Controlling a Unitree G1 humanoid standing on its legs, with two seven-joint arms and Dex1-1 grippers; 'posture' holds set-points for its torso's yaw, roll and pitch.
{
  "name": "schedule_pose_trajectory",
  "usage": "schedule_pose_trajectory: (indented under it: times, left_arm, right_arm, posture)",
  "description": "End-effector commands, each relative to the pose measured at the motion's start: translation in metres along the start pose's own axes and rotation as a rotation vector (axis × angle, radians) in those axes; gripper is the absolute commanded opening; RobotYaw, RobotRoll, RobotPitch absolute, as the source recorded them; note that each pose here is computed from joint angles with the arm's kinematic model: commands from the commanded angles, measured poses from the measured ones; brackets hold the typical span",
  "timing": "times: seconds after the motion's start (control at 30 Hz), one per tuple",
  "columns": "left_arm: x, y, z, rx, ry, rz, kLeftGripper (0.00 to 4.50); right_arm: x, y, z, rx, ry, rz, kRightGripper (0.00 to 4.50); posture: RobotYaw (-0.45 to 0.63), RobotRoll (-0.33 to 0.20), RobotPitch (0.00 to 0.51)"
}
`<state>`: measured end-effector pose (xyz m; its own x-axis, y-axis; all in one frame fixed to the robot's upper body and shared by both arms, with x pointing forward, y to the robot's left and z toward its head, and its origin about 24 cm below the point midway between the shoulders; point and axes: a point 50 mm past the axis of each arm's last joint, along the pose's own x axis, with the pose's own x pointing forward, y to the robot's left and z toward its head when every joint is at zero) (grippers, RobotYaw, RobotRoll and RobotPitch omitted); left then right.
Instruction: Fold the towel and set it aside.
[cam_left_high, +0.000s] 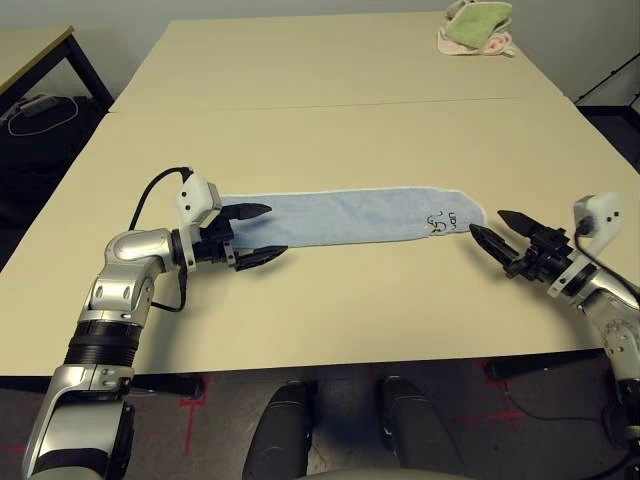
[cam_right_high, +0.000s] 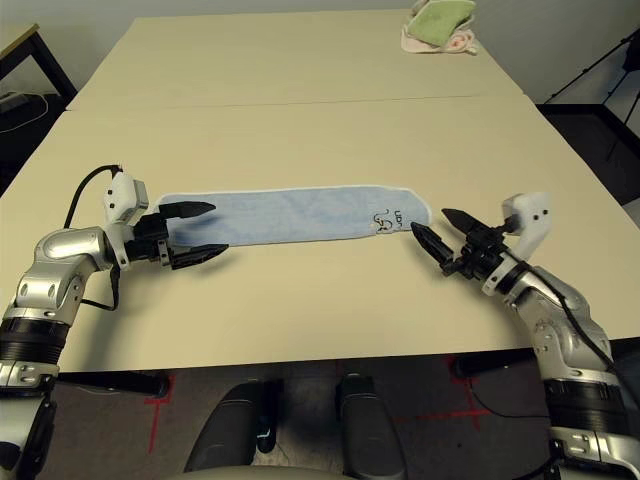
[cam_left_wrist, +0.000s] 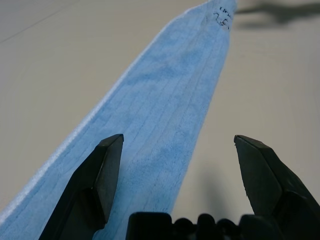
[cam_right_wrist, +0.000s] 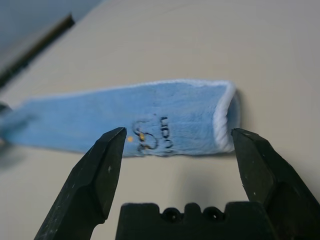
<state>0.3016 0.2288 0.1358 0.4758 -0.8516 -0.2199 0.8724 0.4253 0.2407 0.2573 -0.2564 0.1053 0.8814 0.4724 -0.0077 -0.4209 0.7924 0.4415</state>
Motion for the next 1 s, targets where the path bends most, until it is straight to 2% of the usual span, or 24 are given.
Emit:
schedule_pose_trajectory:
  times: [0.03, 0.13, 0.3, 0.7, 1.0]
  left_arm:
    - [0.001, -0.002, 0.001, -0.002, 0.002, -0.01, 4.49]
    - [0.001, -0.002, 0.002, -0.005, 0.002, -0.01, 4.49]
    - [0.0, -0.003, 0.002, -0.002, 0.007, -0.007, 4.49]
    - [0.004, -0.006, 0.002, 0.041, -0.005, -0.062, 4.49]
    - [0.009, -0.011, 0.003, 0.068, -0.011, -0.117, 4.49]
  right_arm:
    - [-0.003, 0.008, -0.012, 0.226, 0.002, -0.021, 4.5]
    - [-0.005, 0.013, -0.023, 0.355, 0.011, -0.045, 4.5]
    - [-0.004, 0.012, -0.027, 0.421, -0.014, -0.117, 4.5]
    - [0.021, -0.006, -0.009, 0.38, -0.022, -0.173, 4.5]
    - [0.031, -0.006, -0.011, 0.385, 0.037, -0.171, 4.5]
  posture:
    - [0.01, 0.0, 0.132]
    - [0.01, 0.0, 0.133]
    - [0.02, 0.0, 0.137]
    - [0.01, 0.0, 0.139]
    - [0.01, 0.0, 0.138]
